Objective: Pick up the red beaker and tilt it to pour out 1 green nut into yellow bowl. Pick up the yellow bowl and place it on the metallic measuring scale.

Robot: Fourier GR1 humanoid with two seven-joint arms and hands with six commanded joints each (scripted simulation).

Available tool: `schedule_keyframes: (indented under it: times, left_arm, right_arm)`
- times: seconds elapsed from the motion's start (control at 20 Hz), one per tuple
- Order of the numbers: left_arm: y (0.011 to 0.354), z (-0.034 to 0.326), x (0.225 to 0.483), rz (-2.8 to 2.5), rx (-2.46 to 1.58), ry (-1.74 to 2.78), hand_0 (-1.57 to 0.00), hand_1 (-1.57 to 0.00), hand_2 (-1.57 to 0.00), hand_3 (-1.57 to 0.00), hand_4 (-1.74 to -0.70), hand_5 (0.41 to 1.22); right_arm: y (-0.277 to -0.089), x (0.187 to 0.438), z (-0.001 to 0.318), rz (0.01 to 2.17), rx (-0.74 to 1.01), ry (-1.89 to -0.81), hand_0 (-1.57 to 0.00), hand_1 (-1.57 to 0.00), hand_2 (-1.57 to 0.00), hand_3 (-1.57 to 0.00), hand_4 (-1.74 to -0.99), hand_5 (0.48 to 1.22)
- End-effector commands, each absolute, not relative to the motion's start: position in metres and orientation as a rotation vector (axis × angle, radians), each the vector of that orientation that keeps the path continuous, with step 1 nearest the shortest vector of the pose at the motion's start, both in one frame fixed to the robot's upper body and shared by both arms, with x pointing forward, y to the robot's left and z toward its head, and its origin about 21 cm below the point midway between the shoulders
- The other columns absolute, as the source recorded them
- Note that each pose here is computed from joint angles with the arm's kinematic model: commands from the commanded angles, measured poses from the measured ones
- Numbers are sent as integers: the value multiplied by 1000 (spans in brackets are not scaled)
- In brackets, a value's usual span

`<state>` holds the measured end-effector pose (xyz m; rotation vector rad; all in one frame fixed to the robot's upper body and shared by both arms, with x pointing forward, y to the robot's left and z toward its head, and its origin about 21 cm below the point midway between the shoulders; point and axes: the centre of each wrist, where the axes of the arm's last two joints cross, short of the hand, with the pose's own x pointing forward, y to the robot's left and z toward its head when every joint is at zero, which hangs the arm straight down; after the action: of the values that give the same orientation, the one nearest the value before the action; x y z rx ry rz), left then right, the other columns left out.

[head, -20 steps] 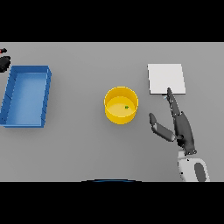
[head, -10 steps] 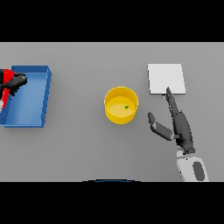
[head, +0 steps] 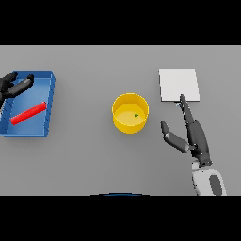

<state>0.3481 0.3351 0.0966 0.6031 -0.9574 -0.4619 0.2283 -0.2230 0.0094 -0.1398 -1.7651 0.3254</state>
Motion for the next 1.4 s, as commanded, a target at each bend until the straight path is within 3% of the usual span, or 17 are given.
schedule_keyframes:
  times: [0.0, 0.2, 0.35, 0.45, 0.6, 0.9, 1.35]
  left_arm:
    - [336, 97, 351, -456, 616, -970, -167, -147, -140, -118, -724, 647]
    - [337, 98, 349, -437, 656, -1033, -68, -60, -57, -48, -708, 658]
    - [333, 96, 348, -416, 646, -1080, -34, -30, -29, -24, -710, 679]
    - [336, 99, 347, -414, 664, -1089, -22, -19, -18, -15, -710, 689]
    - [331, 96, 347, -417, 631, -1112, -11, -9, -9, -7, -719, 670]
    - [330, 100, 351, -415, 621, -1113, -2, -2, -2, -1, -712, 672]
    - [334, 94, 347, -403, 595, -1118, 1, 1, 1, 1, -722, 688]
  right_arm:
    - [-223, 228, 9, 327, -143, -1763, 1, 1, 1, 1, -1164, 688]
    - [-220, 227, 11, 349, -185, -1737, 1, 1, 1, 1, -1175, 672]
    - [-217, 232, 19, 482, -188, -1759, 1, 1, 1, 1, -1132, 703]
    - [-220, 240, 26, 641, -175, -1760, 1, 1, 1, 1, -1153, 728]
    - [-217, 261, 43, 965, -277, -1698, 1, 1, 1, 1, -1204, 708]
    - [-186, 291, 66, 1608, -377, -1633, 1, 1, 1, 1, -1228, 703]
    - [-154, 324, 63, 2046, -368, -1398, 1, 1, 1, 1, -1223, 704]
